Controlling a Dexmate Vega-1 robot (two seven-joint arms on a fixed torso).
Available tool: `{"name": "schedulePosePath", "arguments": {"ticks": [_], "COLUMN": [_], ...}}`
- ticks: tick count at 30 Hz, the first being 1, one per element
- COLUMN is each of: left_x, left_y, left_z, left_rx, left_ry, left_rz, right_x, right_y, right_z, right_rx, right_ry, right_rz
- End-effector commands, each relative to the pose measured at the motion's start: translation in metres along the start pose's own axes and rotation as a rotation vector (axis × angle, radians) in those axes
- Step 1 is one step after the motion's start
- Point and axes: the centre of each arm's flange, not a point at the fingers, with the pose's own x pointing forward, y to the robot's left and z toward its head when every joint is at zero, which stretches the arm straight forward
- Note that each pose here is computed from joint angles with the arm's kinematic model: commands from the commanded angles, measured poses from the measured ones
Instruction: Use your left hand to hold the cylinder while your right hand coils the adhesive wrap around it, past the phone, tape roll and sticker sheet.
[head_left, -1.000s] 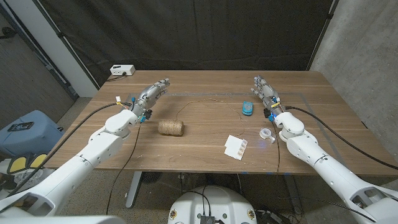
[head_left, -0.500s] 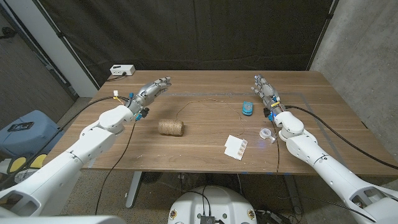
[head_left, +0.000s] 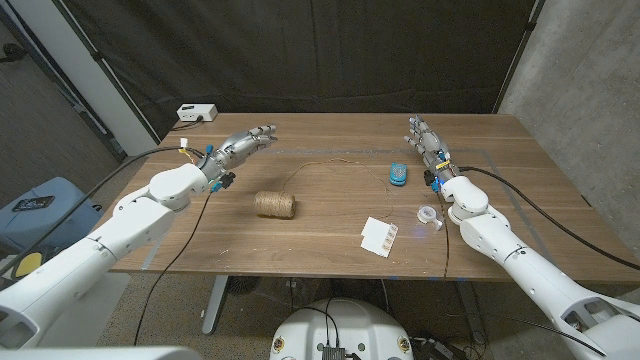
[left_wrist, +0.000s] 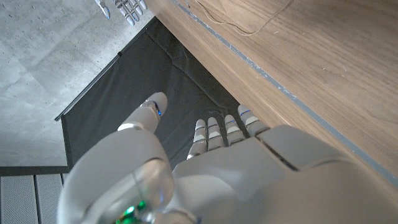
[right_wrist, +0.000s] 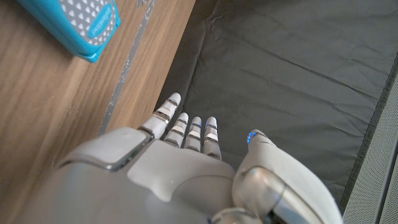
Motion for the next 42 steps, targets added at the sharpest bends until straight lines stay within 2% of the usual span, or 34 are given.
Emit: {"name": "schedulePosePath", "arguments": {"ticks": [1,12,26,42], "left_x": [-0.001,-0.004,-0.011,-0.017], "left_y": [0.0,0.004,0.008,0.006], "left_z": [0.007,0.016,0.03,0.043], "left_rx": [0.06,0.127,0.227,0.335], "left_ry": [0.037,0.059,0.117,0.174], "left_rz": [-0.068,-0.108,-0.181,-0.277], "right_x": [0.005,0.009,0.011,0.018], "right_y": [0.001,0.001,0.001,0.005], "right_z": [0.001,0.0,0.0,0.001], "right_rx": [-0.003,-0.002,-0.016,-0.003], "right_ry": [-0.004,-0.008,-0.013,-0.022], "right_rz": [-0.002,-0.004,-0.01,-0.016]}}
